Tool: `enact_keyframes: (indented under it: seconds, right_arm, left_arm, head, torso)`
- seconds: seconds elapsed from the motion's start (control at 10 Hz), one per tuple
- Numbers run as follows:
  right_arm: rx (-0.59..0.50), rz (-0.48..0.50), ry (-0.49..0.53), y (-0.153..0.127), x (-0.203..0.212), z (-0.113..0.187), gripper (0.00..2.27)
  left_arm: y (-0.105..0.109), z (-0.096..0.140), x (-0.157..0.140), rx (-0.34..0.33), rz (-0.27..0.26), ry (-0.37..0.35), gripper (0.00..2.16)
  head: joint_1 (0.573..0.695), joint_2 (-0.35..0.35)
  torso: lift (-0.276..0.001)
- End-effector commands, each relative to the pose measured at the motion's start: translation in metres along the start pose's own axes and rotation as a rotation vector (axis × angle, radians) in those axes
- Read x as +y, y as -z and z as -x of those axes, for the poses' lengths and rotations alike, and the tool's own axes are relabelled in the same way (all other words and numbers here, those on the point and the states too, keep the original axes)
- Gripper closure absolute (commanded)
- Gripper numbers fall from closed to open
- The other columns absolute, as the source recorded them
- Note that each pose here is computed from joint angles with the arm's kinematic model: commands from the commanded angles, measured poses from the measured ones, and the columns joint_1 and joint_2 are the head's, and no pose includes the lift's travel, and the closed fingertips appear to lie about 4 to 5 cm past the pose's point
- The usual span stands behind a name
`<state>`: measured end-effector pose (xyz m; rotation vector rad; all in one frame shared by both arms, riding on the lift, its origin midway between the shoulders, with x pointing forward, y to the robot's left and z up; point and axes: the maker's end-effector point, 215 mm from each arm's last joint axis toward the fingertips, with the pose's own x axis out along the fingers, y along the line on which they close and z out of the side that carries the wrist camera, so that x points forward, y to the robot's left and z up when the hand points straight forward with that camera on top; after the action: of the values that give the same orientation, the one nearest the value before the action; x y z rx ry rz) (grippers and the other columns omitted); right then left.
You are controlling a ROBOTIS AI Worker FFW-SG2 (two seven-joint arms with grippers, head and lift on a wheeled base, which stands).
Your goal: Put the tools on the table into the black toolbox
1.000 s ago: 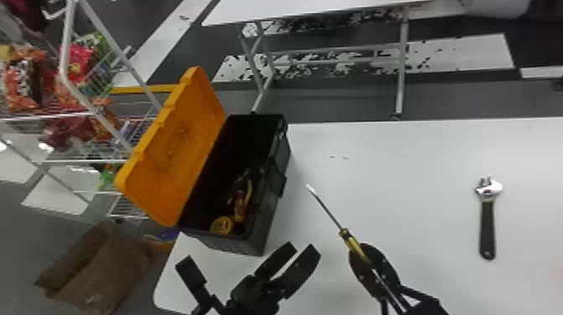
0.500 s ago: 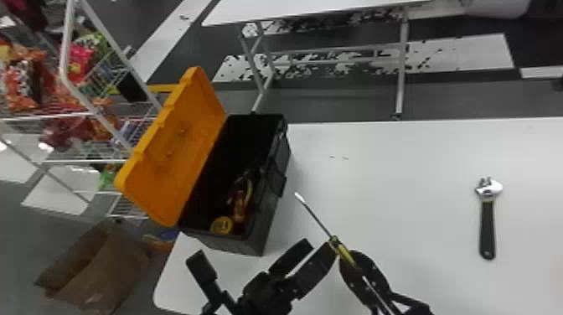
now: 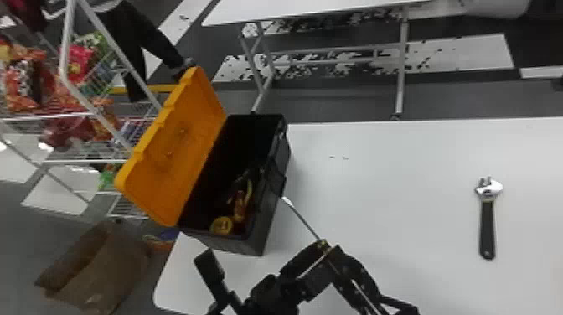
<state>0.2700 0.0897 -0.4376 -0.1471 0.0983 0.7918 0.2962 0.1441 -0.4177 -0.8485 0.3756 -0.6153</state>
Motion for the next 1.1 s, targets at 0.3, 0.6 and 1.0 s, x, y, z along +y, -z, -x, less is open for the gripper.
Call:
enact_keyframes:
  seconds: [0.3,0.6,1.0]
  right_arm:
    - [0.015,-0.005,-0.014,0.0078,0.0094,0.0027,2.24]
    - [0.009,-0.007,-0.012,0.0062,0.0093,0.0025,2.24]
    - [0.003,-0.005,-0.006,0.0053,0.0058,0.0036,2.24]
  left_arm:
    - [-0.0055,-0.0023,-0.0008,-0.006,-0.009,0.006,0.21]
    - [-0.0062,-0.0021,-0.0019,-0.008,-0.009,0.020,0.55]
    - [-0.0075,-0.0030,0.0004,-0.012,-0.009,0.023,2.14]
  head:
    - [0.695,0.350]
    - [0.695,0.350]
    - [0.695,0.350]
  torso:
    - [-0.075]
    - [-0.075]
    - [-0.075]
